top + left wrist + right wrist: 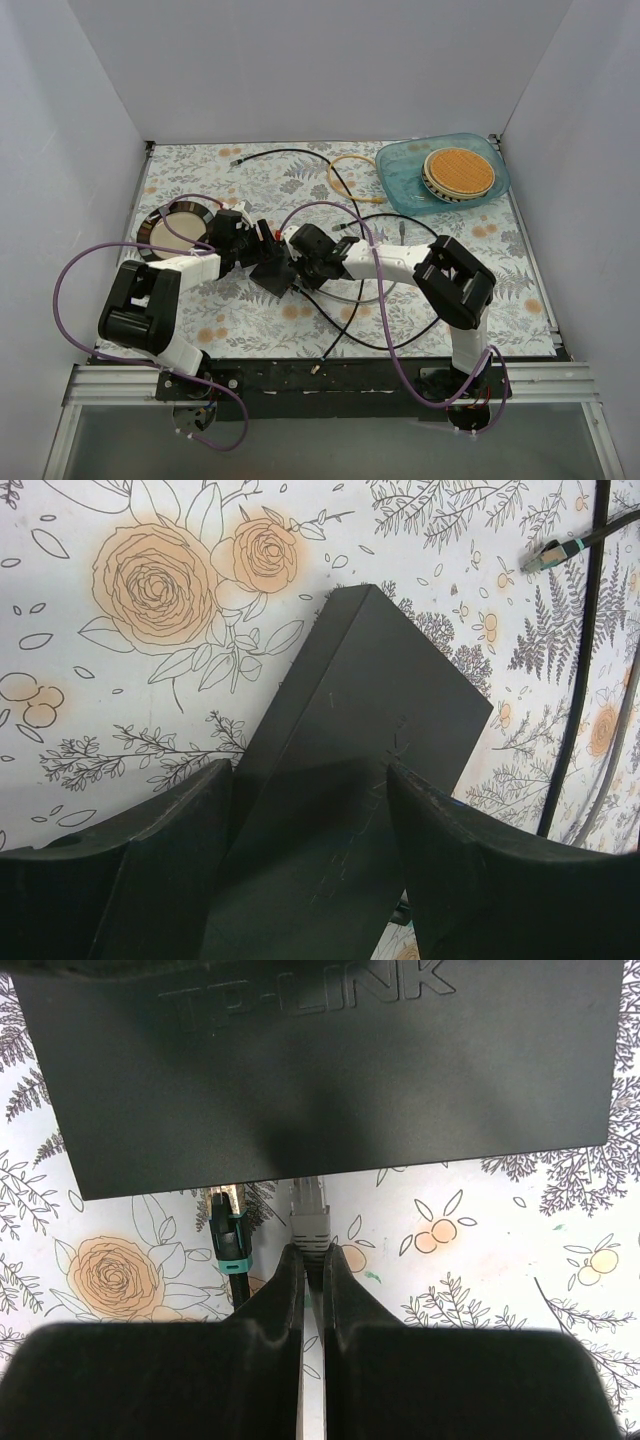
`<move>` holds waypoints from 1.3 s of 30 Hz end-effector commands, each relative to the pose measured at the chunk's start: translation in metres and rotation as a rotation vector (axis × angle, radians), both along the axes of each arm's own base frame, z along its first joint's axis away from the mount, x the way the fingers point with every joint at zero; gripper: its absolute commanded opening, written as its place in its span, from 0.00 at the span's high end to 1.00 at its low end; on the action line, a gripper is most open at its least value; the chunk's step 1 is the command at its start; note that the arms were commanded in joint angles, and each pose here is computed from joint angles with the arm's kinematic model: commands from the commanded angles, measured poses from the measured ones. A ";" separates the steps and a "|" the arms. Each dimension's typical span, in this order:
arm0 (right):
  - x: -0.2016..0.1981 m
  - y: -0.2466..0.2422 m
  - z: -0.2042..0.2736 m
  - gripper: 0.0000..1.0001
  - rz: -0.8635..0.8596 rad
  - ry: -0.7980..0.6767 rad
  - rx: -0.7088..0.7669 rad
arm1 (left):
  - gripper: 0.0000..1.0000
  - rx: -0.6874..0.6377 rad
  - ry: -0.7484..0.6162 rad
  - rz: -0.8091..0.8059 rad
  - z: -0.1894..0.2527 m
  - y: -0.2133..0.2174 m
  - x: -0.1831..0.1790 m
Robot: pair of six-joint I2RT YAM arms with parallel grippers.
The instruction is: Insert the plug into the switch port
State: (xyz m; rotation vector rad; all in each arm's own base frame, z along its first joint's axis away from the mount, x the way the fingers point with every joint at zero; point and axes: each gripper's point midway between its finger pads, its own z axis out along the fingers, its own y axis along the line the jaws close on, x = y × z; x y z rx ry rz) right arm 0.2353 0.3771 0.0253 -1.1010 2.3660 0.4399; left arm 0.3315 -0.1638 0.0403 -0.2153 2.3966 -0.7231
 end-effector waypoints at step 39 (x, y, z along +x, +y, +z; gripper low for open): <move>0.055 0.070 0.053 0.99 -0.010 -0.202 0.209 | 0.45 -0.210 0.113 -0.196 0.015 -0.047 -0.041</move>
